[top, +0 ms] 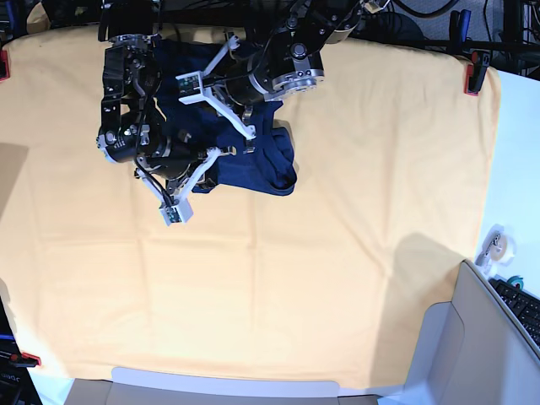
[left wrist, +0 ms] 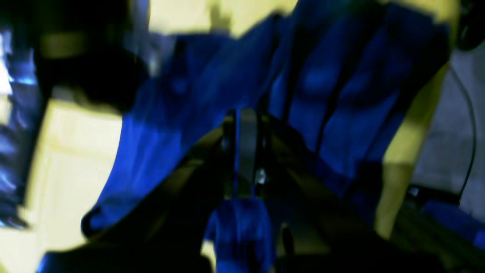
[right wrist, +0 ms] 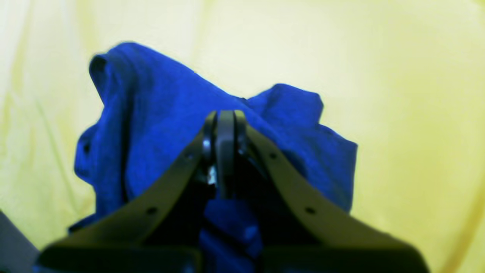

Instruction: Fold the T-shirt properly

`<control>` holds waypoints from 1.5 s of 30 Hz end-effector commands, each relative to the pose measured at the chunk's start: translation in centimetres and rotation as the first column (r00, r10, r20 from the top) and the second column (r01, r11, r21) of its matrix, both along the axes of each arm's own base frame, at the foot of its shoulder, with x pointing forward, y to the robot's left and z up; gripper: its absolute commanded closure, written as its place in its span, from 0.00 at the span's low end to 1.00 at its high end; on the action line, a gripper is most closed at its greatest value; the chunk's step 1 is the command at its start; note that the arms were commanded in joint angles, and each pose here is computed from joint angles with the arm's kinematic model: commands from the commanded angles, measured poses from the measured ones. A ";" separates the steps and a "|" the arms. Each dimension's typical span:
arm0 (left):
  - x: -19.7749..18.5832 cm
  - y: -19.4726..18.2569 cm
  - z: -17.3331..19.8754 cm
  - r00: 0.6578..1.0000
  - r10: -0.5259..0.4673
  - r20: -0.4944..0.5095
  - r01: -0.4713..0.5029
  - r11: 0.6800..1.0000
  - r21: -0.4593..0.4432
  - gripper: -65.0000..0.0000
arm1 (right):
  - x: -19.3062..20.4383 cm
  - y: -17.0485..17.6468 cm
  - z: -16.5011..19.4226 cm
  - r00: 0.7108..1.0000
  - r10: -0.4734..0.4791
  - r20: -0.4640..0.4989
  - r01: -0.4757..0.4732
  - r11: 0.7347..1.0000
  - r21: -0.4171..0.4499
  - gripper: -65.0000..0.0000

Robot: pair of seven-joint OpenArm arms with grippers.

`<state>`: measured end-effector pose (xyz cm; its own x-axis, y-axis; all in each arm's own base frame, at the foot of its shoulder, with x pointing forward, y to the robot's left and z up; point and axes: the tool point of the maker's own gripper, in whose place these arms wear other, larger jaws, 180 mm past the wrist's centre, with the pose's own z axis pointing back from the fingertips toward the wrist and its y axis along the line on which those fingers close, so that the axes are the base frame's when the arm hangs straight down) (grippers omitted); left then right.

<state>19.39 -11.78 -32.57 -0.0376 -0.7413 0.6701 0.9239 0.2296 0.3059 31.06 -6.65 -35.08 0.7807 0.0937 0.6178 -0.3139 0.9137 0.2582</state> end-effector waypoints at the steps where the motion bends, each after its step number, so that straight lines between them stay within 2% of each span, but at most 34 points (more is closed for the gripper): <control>1: 0.2 -0.9 1.0 1.000 -0.002 0.011 0.003 0.999 -0.046 1.00 | 1.1 0.0 1.3 0.999 -0.007 0.052 0.007 1.000 0.004 1.00; 4: 0.0 -1.6 0.7 1.000 -0.013 -0.005 0.012 0.998 -0.069 1.00 | 1.0 -0.3 0.8 0.999 -0.015 0.040 0.016 1.000 -0.015 1.00; 9: -1.1 -2.3 0.0 0.999 -0.033 -0.040 0.029 0.994 -0.108 1.00 | 0.4 -0.5 -1.9 0.999 -0.021 -0.045 0.021 1.000 -0.019 1.00; 17: -3.8 -2.1 -2.5 0.990 -0.037 -0.135 0.026 0.996 -0.085 1.00 | 1.1 -0.9 -3.9 0.997 -0.047 -0.067 0.046 0.999 -0.008 1.00; 25: -5.7 -1.4 -3.7 0.982 -0.039 -0.183 0.028 0.998 -0.064 1.00 | 2.5 -1.6 -3.2 0.998 -0.051 -0.044 0.050 0.998 -0.024 1.00; 34: -5.6 -0.1 -2.9 0.987 -0.022 -0.159 0.017 0.999 -0.030 1.00 | 3.3 -1.8 -2.9 0.998 -0.055 -0.034 0.054 0.998 -0.026 1.00; 40: -4.3 0.1 -0.8 0.995 -0.004 -0.096 -0.002 0.998 -0.063 0.99 | 5.2 -1.5 0.5 0.995 -0.060 0.085 0.060 0.998 0.001 1.00; 42: -4.3 0.2 -0.8 0.995 -0.002 -0.096 -0.004 0.998 -0.061 0.95 | 5.8 -2.0 2.4 0.988 -0.093 0.123 0.086 0.995 0.056 0.95; 45: -4.2 0.3 -0.8 0.995 0.000 -0.095 -0.005 0.998 -0.058 0.81 | 6.2 -4.6 4.3 0.977 -0.188 0.105 0.165 0.967 0.192 0.73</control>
